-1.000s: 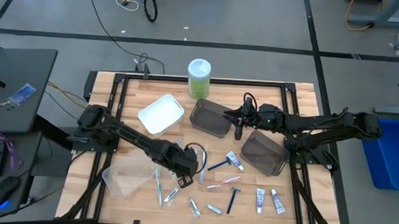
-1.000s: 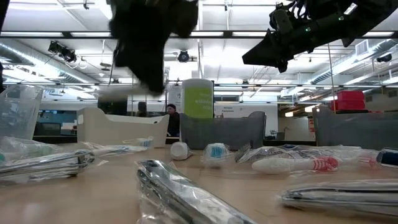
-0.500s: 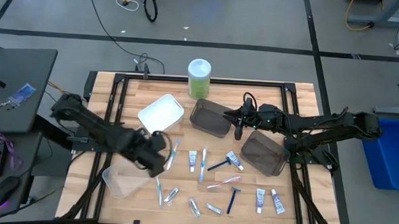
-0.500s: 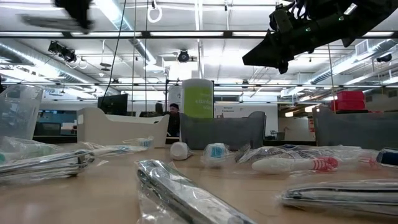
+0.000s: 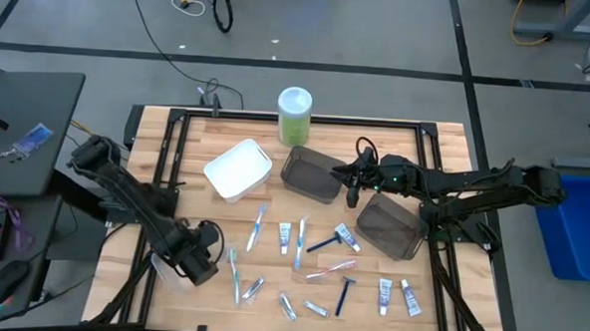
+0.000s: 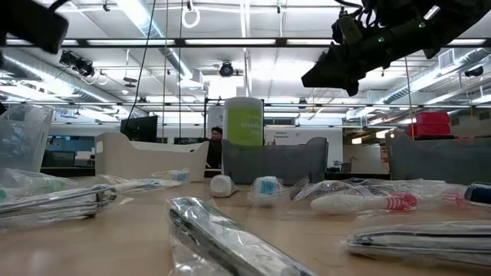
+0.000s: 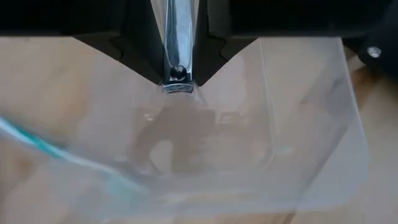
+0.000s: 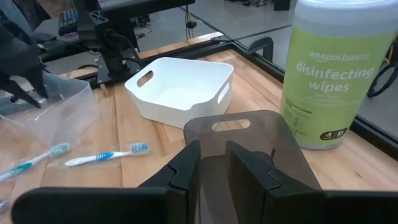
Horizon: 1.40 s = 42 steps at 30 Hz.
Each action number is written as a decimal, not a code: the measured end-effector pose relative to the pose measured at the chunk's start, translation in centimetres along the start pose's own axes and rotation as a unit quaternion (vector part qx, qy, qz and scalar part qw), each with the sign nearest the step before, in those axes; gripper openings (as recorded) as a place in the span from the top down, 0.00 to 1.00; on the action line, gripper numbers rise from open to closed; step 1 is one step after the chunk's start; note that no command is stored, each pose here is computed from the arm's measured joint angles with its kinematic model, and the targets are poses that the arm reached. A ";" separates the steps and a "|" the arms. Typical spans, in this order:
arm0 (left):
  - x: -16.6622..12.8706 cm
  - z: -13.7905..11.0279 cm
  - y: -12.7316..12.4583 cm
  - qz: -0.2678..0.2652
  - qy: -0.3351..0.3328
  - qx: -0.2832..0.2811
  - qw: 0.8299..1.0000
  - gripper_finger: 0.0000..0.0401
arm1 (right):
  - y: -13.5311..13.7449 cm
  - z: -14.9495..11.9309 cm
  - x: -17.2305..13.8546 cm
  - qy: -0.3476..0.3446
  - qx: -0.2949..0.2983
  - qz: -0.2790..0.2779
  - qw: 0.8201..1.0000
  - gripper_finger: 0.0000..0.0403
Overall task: Pick & Place Travel size toiletries
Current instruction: Put the left nail cutter into the transparent bin, then put the toothpaste into the white bin
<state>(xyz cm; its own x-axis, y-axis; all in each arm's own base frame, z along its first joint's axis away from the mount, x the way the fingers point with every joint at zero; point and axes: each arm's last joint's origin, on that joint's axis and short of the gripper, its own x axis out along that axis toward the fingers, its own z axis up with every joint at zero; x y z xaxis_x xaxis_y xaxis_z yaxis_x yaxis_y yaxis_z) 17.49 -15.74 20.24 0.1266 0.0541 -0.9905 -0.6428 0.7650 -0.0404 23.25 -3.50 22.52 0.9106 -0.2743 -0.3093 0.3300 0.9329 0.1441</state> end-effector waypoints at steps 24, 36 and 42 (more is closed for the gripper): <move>3.7 0.2 1.5 -0.004 -0.008 -0.036 0.999 0.77 | 0.0 0.0 0.0 0.000 0.000 0.000 1.000 0.80; 3.8 1.5 1.5 -0.012 0.002 0.034 0.999 0.65 | 0.0 0.0 0.0 -0.001 0.000 0.000 1.000 0.80; 3.7 2.1 1.6 -0.014 0.008 0.060 0.998 0.60 | 0.0 0.0 0.0 -0.001 0.000 -0.001 1.000 0.80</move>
<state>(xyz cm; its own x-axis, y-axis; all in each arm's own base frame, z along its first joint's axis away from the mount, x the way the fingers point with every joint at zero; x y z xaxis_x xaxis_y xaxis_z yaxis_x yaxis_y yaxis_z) 18.55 -12.96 16.76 0.1298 0.0227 -0.9913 -0.5439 0.8375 -0.0521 23.25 -3.50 22.53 0.9105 -0.2756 -0.3081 0.3309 0.9327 0.1435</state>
